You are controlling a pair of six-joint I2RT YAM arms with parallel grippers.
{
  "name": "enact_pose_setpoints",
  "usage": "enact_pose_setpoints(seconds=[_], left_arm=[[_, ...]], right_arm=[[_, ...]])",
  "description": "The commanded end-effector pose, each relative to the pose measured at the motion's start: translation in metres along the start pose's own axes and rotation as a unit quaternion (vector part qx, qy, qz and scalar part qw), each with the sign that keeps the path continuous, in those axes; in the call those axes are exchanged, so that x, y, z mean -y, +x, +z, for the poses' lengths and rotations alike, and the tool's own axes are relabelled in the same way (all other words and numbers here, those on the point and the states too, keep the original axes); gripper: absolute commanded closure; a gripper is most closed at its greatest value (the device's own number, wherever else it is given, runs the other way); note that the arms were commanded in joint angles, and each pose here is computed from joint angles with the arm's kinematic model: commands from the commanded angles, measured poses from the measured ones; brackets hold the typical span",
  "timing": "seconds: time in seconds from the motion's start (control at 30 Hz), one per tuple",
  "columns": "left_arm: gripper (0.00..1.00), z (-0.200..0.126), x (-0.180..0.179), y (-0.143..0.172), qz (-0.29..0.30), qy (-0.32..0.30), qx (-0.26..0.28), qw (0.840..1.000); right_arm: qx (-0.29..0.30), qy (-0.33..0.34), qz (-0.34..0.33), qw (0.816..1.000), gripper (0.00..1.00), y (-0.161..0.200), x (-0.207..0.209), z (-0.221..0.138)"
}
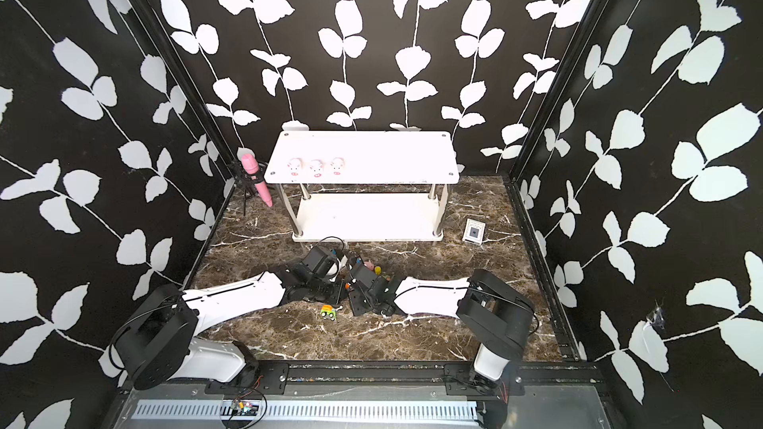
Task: Organize plastic toys on shelves
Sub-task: Pick up the plastic toy at the center of the board.
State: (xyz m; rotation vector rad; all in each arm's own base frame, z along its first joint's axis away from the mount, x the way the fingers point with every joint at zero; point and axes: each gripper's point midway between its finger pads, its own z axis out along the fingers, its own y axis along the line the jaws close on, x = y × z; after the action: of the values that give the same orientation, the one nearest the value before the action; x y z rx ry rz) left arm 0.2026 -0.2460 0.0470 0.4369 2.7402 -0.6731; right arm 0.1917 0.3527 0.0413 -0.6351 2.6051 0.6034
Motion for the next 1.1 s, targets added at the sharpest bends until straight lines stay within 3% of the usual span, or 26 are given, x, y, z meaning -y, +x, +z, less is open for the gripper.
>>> enact_pose_setpoints(seconds=[0.0, 0.3, 0.43, 0.6, 0.7, 0.9, 1.07], left_arm=[[0.87, 0.002, -0.001, 0.004, 0.006, -0.002, -0.007, 1.000], [0.87, 0.006, -0.003, 0.009, 0.005, 0.003, -0.014, 1.000], [0.88, 0.006, -0.002, 0.009, 0.005, 0.006, -0.014, 1.000], [0.87, 0.003, -0.002, 0.009, 0.005, 0.003, -0.013, 1.000], [0.86, -0.008, -0.002, 0.003, 0.008, -0.005, 0.005, 1.000], [0.69, -0.048, -0.007, -0.018, 0.018, -0.037, 0.058, 0.997], [0.63, -0.075, -0.035, -0.031, -0.006, -0.068, 0.092, 0.993]], right_arm=[[0.022, -0.003, 0.010, 1.000, 0.65, -0.017, -0.005, 0.003], [0.014, 0.000, 0.009, 1.000, 0.66, -0.014, -0.002, 0.015], [0.014, 0.006, 0.012, 1.000, 0.73, -0.013, 0.003, 0.020], [0.015, 0.022, 0.008, 1.000, 0.90, -0.011, 0.011, 0.016], [0.019, 0.025, 0.002, 1.000, 1.00, -0.011, 0.012, 0.008], [0.029, 0.025, -0.017, 0.999, 1.00, -0.017, 0.010, -0.022], [0.061, 0.004, -0.040, 0.997, 1.00, -0.039, -0.005, -0.071]])
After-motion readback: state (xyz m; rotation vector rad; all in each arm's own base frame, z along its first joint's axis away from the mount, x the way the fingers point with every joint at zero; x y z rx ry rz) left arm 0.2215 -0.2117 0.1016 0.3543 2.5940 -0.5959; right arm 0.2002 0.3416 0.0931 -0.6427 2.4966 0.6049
